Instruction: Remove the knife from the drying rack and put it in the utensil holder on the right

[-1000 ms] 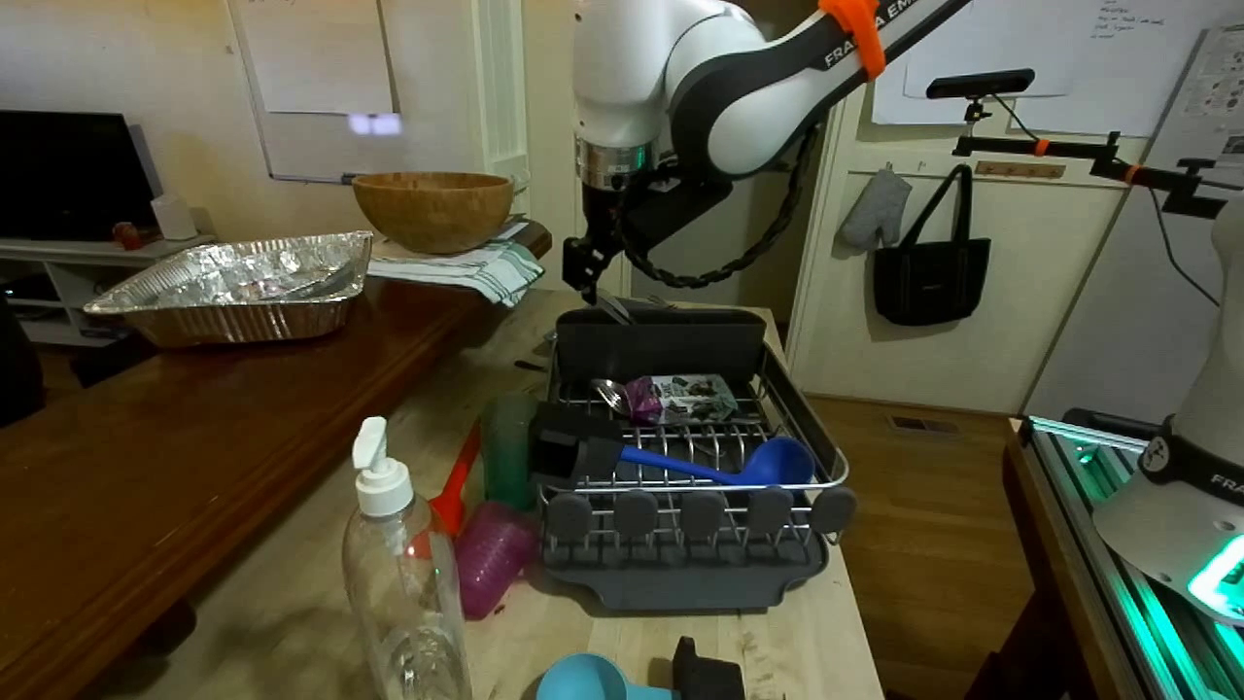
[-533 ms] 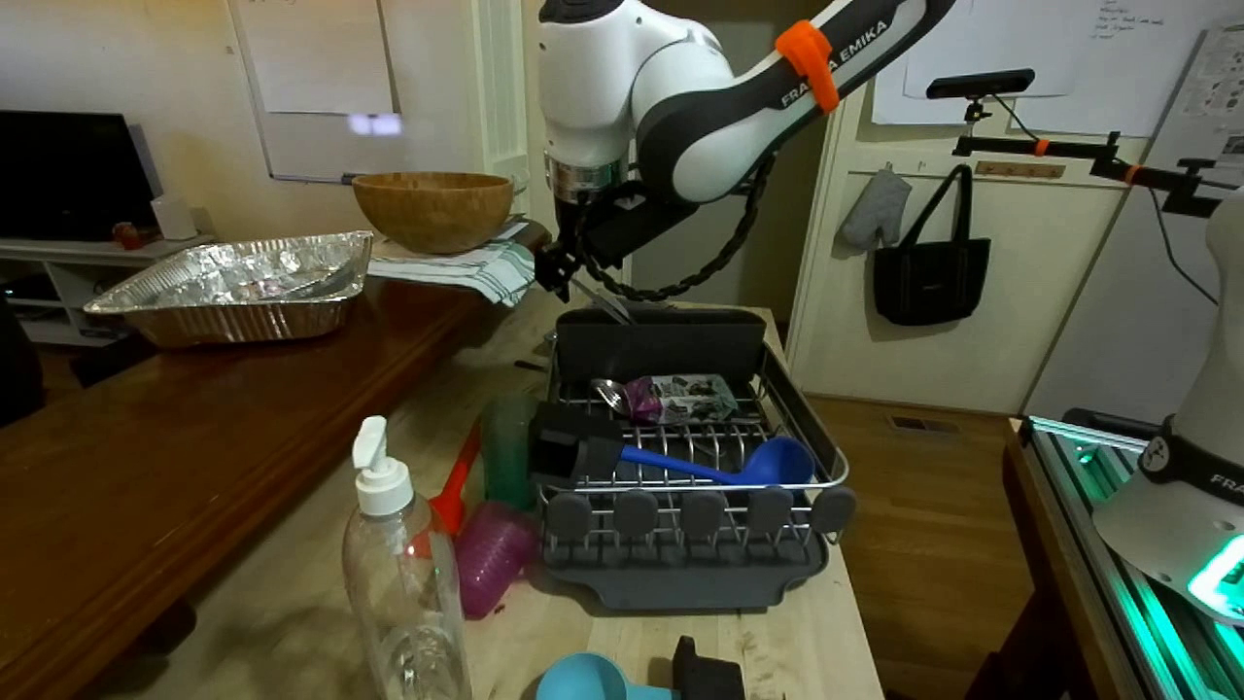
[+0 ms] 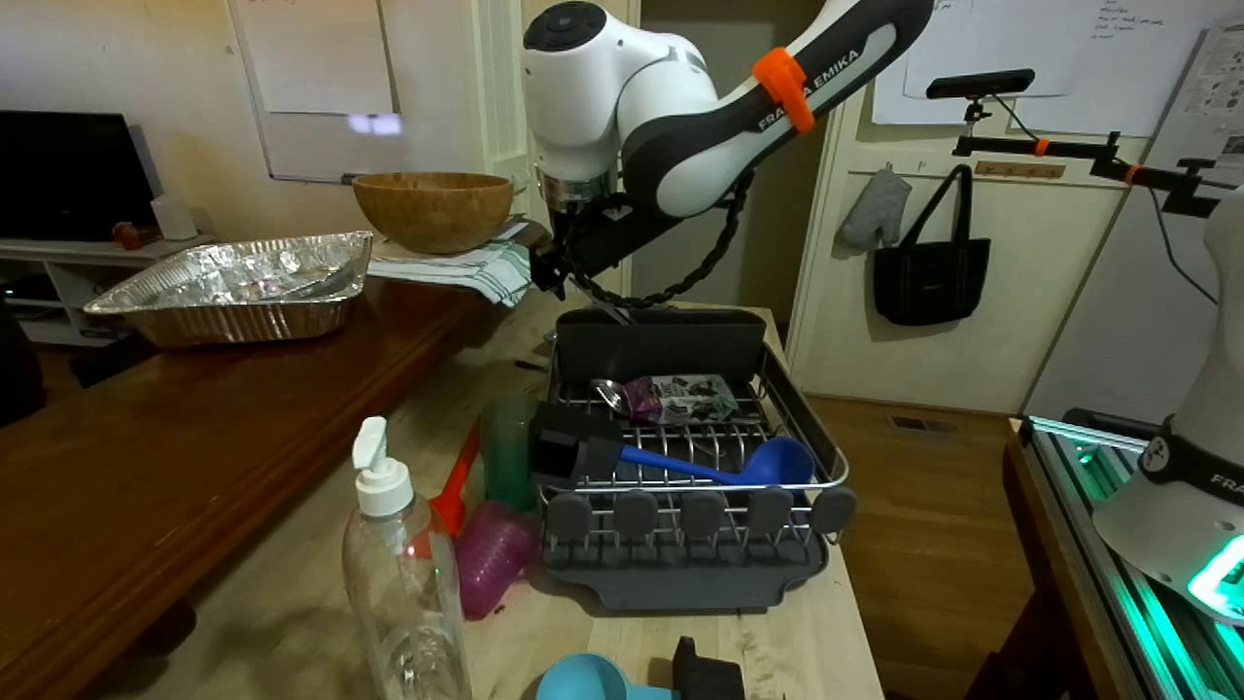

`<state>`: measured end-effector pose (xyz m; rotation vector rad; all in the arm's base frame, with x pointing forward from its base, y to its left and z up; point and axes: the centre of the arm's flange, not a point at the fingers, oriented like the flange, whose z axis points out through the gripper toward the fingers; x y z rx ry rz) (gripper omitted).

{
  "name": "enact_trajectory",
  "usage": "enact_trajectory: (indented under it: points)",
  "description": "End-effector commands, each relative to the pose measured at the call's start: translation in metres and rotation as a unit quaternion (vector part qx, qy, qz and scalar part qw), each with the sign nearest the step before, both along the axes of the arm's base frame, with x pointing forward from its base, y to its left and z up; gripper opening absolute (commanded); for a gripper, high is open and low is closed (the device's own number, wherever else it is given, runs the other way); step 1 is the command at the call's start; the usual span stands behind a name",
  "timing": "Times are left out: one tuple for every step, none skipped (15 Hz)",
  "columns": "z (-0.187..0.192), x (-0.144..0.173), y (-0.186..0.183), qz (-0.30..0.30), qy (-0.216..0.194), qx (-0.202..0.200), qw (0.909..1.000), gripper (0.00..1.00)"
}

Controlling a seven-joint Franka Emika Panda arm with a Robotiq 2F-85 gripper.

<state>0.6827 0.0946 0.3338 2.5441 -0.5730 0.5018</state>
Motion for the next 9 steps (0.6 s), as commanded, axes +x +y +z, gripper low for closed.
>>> enact_trajectory:
  points:
    - [0.001,0.000,0.001,-0.030,0.004,-0.027,0.9992,1.00]
    - [0.003,-0.001,0.000,-0.036,0.007,-0.029,0.9989,1.00]
    - [0.005,-0.002,0.000,-0.044,0.012,-0.033,0.9984,0.96]
    - [0.007,-0.004,0.000,-0.049,0.017,-0.037,0.9980,0.93]
    - [0.008,-0.006,0.000,-0.056,0.023,-0.041,0.9973,0.91]
    - [0.010,-0.008,0.000,-0.063,0.028,-0.045,0.9966,0.92]
    - [0.011,-0.010,0.000,-0.068,0.037,-0.048,0.9958,0.89]
    - [0.012,-0.011,0.001,-0.072,0.043,-0.052,0.9951,0.90]
    - [0.013,-0.013,0.001,-0.078,0.048,-0.057,0.9941,0.84]
